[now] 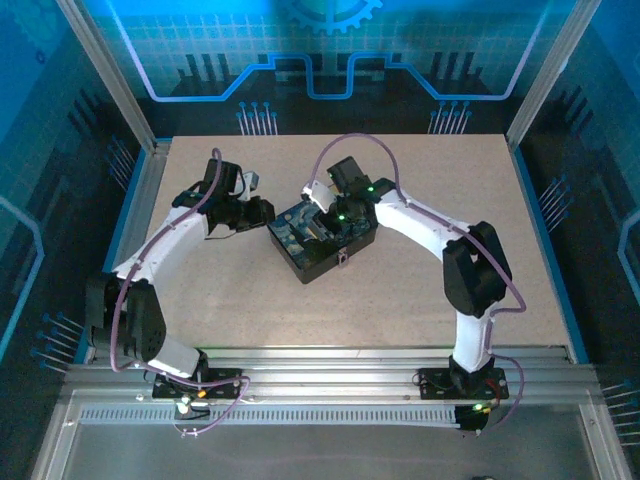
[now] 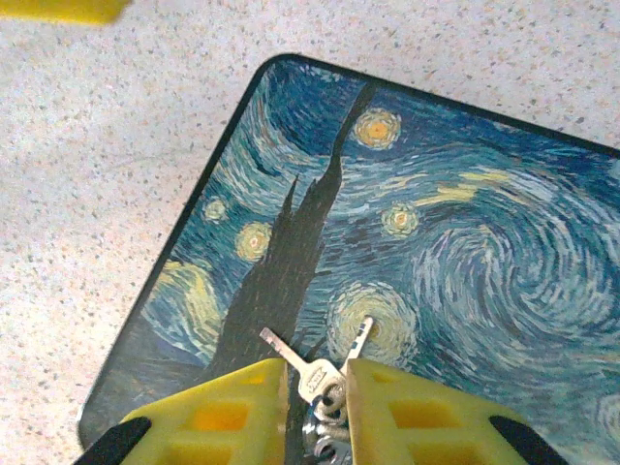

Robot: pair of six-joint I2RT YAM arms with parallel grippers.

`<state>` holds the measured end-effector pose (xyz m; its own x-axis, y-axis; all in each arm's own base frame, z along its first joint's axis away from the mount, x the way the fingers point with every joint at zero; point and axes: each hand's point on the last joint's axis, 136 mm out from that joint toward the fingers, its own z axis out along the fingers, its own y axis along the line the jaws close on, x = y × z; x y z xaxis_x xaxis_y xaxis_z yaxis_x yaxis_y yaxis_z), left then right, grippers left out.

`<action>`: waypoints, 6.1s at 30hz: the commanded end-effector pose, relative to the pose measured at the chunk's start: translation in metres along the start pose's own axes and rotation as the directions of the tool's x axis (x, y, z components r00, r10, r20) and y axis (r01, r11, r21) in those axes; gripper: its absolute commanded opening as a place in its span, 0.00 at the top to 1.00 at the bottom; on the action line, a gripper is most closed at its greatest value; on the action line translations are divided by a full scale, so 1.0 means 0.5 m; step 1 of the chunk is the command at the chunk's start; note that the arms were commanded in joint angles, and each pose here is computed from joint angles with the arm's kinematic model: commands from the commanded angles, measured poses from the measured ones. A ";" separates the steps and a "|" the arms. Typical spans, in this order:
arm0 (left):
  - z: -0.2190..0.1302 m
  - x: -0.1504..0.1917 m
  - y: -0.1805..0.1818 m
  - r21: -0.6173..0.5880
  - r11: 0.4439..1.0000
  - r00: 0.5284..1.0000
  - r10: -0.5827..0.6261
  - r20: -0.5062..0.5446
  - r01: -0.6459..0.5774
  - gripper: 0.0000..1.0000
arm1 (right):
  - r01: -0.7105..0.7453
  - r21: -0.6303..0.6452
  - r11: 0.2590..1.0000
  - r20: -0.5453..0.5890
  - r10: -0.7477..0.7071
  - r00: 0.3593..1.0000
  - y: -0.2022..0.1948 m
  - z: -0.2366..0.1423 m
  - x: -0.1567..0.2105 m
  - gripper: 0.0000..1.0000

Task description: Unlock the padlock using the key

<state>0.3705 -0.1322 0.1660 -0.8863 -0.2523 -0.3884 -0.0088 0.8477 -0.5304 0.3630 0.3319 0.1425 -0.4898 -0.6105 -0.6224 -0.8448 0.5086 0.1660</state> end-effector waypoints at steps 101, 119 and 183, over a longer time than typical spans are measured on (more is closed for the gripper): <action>-0.017 0.035 -0.116 0.328 0.563 0.643 -0.726 -0.243 0.759 0.31 | -0.029 -0.302 0.953 0.176 0.085 0.981 0.173 -0.156 -0.119 1.00; -0.020 0.038 -0.173 0.346 0.510 0.612 -0.716 -0.337 0.787 0.32 | -0.035 -0.265 0.963 0.197 0.090 0.976 0.156 -0.150 -0.130 1.00; -0.033 0.040 -0.145 0.374 0.449 0.568 -0.757 -0.323 0.812 0.59 | -0.079 -0.248 0.966 0.182 0.127 0.975 0.142 -0.103 -0.113 1.00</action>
<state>0.3484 -0.1939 0.2001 -0.6413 -0.6373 0.4273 -0.5679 0.0197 -0.8229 0.3235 0.3674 0.2357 -0.5507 -0.4014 -0.7319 -0.8248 0.3965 0.4031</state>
